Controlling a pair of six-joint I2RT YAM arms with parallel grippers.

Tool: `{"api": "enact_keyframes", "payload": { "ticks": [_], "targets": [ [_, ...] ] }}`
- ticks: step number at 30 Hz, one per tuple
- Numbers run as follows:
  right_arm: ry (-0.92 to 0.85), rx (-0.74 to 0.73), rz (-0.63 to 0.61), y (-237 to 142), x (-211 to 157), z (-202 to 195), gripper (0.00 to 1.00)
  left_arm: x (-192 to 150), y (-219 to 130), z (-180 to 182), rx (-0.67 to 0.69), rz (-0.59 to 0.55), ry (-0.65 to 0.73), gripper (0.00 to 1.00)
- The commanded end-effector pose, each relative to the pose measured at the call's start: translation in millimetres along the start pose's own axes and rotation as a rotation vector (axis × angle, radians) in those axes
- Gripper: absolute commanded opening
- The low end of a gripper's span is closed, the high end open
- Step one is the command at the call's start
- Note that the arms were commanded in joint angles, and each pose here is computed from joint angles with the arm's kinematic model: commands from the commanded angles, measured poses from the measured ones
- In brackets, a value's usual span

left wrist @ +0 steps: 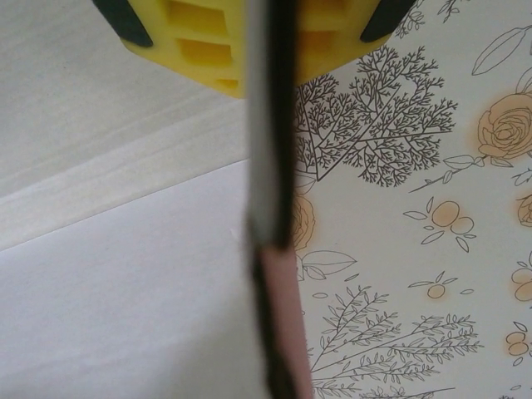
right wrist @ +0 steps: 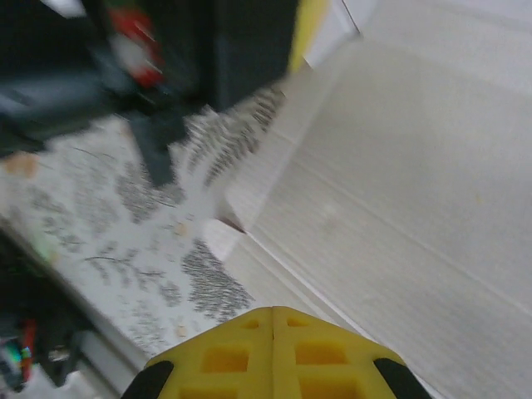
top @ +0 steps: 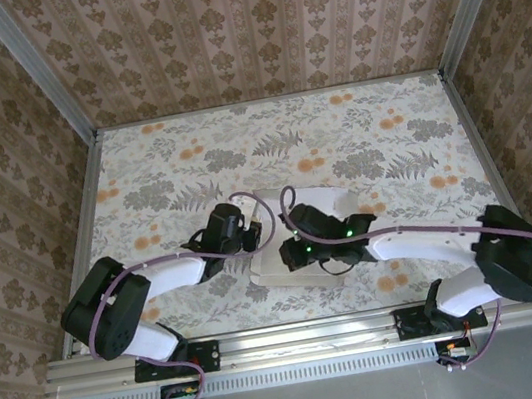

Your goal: Fold the paper box

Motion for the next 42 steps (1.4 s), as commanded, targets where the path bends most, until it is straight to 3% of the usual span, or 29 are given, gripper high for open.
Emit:
{"api": "enact_keyframes", "payload": {
  "ticks": [1,6,11,16,21,30,42],
  "targets": [
    [-0.044,0.060,-0.017,-35.3,16.1,3.2,0.05,-27.0,1.6,-7.4,-0.025,0.125,0.034,0.03],
    [-0.065,0.132,-0.111,-81.7,55.5,2.7,0.12,-25.8,0.9,-9.9,-0.044,0.098,0.055,0.03],
    [-0.088,0.154,-0.166,-104.7,102.7,-5.5,0.19,-26.3,0.9,-12.3,-0.073,0.059,0.075,0.04],
    [-0.094,0.174,-0.189,-105.8,147.9,-18.6,0.27,-25.8,1.3,-15.4,-0.110,0.030,0.096,0.05],
    [-0.089,0.164,-0.115,-72.2,176.2,-30.1,0.38,-22.8,2.1,-16.3,-0.126,0.018,0.117,0.05],
    [-0.032,0.223,-0.035,-11.5,178.0,-40.1,0.43,-19.5,4.7,-18.8,-0.157,-0.007,0.125,0.06],
    [0.008,0.274,-0.028,24.5,152.7,-34.5,0.46,-14.4,5.6,-18.8,-0.154,-0.045,0.113,0.06]
  ]
}}
Point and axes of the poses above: each hand's point on the last joint's axis, 136 mm out from that joint toward the fingers, its own y axis out along the fingers, its own z axis along the line the jaws close on, x = y × z, the point moved 10 cm from there along -y, back along the fingers, and after that the axes turned 12 degrees about y, right-handed, at the moved point
